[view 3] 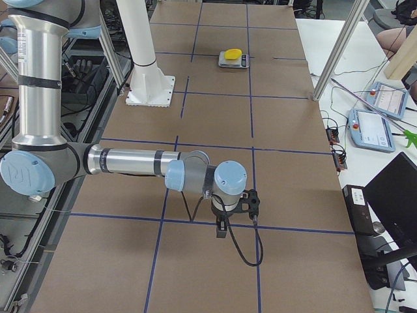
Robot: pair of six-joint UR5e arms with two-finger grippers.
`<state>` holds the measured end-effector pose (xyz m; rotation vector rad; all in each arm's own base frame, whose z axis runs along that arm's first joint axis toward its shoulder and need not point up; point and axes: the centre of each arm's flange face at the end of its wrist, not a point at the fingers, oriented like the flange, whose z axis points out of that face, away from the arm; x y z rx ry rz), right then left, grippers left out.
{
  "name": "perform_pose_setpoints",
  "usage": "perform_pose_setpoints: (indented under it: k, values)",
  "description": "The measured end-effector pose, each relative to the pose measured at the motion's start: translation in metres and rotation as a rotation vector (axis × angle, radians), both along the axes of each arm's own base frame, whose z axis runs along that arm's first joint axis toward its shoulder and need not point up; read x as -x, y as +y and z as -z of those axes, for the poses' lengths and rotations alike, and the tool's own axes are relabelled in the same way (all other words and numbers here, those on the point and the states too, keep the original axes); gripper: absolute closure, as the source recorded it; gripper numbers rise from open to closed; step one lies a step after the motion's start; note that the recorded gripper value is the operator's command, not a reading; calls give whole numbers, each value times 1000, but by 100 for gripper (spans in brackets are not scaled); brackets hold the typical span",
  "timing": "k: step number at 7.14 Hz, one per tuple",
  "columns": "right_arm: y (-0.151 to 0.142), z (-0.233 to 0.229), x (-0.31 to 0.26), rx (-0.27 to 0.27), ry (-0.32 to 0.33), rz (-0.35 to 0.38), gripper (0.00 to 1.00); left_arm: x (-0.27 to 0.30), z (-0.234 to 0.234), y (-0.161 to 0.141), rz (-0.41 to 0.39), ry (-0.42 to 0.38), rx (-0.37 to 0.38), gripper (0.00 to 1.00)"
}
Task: Weigh mango
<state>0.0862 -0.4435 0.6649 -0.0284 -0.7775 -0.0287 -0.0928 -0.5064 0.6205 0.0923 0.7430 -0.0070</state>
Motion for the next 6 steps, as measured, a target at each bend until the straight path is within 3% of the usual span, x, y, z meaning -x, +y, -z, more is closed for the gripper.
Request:
perform_pose_setpoints:
  k: [6]
  values:
    - [0, 0, 0, 1, 0, 0, 0, -3, 24, 1, -10, 42, -38, 0]
